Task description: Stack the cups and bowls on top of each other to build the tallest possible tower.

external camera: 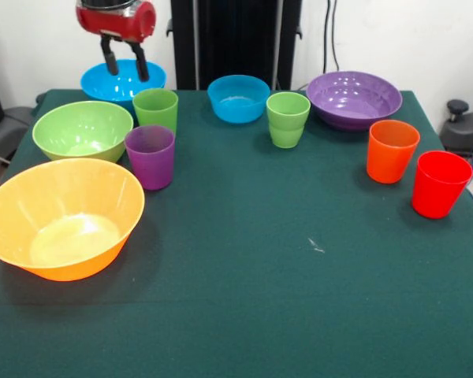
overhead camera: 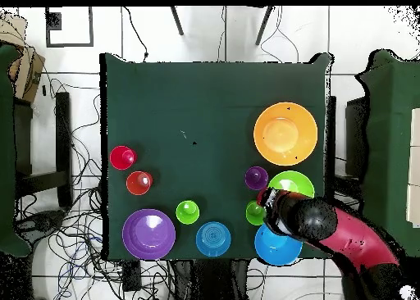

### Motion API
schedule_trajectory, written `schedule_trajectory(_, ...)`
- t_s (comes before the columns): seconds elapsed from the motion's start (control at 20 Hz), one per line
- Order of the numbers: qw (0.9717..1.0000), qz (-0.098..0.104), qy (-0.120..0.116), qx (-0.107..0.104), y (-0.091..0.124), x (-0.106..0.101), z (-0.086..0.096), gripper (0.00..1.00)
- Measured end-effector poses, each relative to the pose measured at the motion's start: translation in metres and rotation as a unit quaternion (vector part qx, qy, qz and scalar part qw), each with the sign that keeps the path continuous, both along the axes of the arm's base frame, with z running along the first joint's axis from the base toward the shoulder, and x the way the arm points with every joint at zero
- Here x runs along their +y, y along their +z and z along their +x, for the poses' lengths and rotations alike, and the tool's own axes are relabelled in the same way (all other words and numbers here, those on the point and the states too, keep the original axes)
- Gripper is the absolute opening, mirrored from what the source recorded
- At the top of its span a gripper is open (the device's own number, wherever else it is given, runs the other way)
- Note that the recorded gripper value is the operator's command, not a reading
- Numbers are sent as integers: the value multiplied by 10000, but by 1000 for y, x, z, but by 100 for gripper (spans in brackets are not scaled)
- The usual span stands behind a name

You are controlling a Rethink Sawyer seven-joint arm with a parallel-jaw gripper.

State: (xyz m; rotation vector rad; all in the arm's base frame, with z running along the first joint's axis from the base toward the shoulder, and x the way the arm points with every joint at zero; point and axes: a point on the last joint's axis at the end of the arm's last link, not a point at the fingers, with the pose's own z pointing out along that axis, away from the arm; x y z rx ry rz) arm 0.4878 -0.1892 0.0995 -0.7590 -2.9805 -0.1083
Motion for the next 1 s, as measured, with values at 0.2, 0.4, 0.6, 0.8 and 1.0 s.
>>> schedule_trajectory(0.2, 10000, 28, 43, -85, 3, -10, -4, 100)
schedule_trajectory(0.4, 9999, 11, 44, -131, 1, -32, -17, 100)
schedule_trajectory(0.6, 9998, -42, 98, -144, -1, -46, -27, 100)
schedule_trajectory(0.8, 9993, -68, 348, -153, -2, -35, -27, 100)
schedule_trajectory(1.0, 9978, -83, 626, -208, -4, -12, -25, 100)
